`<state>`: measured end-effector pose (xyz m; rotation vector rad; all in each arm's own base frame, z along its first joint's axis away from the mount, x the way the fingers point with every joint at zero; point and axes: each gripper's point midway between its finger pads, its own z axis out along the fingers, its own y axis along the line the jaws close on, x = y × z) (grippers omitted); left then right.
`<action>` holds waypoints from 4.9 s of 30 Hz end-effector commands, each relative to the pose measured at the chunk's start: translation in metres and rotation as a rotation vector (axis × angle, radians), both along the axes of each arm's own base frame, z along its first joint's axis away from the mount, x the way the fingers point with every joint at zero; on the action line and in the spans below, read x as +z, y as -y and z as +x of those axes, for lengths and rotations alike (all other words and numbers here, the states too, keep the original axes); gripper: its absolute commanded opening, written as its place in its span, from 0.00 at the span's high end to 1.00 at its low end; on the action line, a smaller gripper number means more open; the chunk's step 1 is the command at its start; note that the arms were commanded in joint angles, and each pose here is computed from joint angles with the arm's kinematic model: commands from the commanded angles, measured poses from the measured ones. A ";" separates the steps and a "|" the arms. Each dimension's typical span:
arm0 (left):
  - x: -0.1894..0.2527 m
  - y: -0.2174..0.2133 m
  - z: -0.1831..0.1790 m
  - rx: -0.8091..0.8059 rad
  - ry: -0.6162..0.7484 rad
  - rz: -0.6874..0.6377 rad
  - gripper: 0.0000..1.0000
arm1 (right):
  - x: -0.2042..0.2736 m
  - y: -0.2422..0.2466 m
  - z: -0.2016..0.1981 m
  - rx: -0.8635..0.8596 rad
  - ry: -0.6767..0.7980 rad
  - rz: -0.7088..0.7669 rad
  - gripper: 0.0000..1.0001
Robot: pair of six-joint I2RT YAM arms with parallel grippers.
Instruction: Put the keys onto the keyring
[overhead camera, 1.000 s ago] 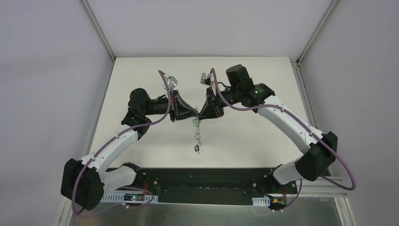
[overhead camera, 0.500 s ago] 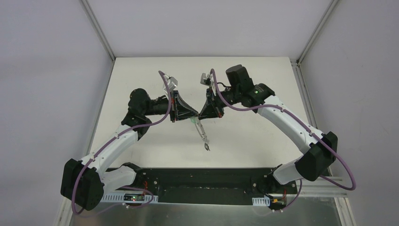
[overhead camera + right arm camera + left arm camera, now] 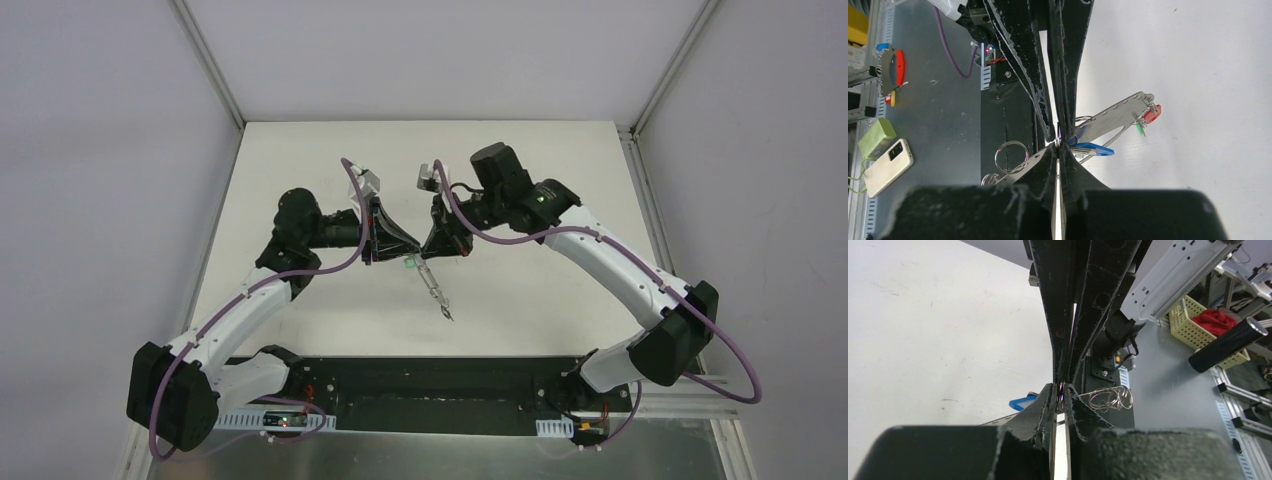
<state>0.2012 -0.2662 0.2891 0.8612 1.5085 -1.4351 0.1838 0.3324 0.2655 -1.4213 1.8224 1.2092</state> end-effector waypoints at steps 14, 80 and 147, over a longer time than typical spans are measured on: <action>0.008 -0.002 -0.006 -0.033 0.153 0.068 0.69 | 0.007 -0.005 -0.003 0.011 0.096 -0.086 1.00; 0.042 0.001 0.003 0.015 0.078 -0.148 1.00 | 0.031 0.019 -0.003 -0.001 0.047 0.099 0.59; 0.040 0.000 -0.002 0.011 0.079 -0.154 1.00 | 0.004 -0.008 -0.005 0.075 -0.068 0.079 1.00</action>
